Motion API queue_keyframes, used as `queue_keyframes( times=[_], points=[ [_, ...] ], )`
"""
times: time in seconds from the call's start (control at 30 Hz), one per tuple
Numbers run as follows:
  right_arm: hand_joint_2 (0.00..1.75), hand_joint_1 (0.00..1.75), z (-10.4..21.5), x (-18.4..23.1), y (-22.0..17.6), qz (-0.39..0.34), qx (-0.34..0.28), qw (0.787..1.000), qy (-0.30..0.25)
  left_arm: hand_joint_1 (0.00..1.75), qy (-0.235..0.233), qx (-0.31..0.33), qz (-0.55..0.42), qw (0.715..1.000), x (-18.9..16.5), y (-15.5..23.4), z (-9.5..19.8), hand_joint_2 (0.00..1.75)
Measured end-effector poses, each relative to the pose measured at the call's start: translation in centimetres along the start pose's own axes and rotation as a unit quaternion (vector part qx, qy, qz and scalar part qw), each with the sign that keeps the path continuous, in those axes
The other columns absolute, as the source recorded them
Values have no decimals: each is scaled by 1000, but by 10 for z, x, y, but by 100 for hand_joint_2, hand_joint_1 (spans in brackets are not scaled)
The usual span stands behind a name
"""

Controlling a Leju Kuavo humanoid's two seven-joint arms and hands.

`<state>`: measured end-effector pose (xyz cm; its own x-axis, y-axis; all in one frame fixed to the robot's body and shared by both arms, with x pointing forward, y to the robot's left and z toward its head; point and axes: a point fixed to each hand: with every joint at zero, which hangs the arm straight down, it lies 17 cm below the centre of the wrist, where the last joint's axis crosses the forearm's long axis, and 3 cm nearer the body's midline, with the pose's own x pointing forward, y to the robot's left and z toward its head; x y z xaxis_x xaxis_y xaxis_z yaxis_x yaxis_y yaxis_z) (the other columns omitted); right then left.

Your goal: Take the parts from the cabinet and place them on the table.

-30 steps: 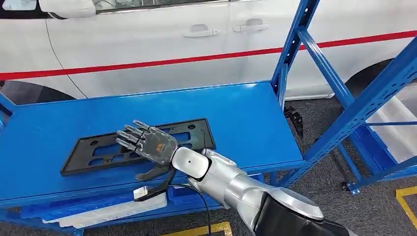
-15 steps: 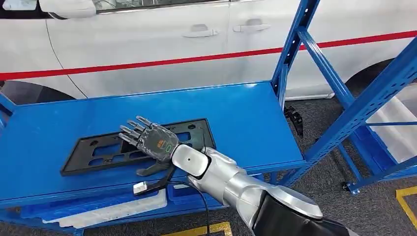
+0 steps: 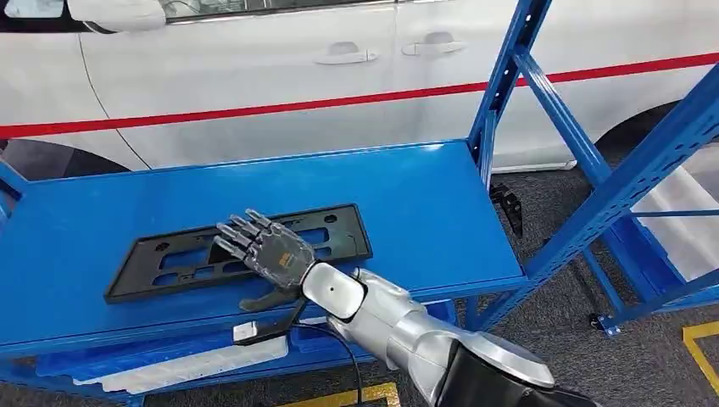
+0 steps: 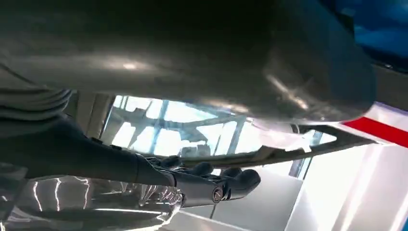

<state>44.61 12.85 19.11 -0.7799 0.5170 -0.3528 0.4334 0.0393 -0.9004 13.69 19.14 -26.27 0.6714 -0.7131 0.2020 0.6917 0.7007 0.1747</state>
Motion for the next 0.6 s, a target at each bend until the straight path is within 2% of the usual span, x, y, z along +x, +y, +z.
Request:
queue_keyframes(
  times=[0.3,0.33,0.6],
  points=[
    [0,0,10,7,12,-17,8,1000,13,0,0,1,0,1000,1,-1,0,0],
    [175,0,11,8,13,-18,8,1000,14,0,0,1,0,1000,0,-1,0,0],
    [175,0,15,15,19,-17,16,1000,-4,0,-1,1,-1,1000,3,-3,1,0]
  ],
)
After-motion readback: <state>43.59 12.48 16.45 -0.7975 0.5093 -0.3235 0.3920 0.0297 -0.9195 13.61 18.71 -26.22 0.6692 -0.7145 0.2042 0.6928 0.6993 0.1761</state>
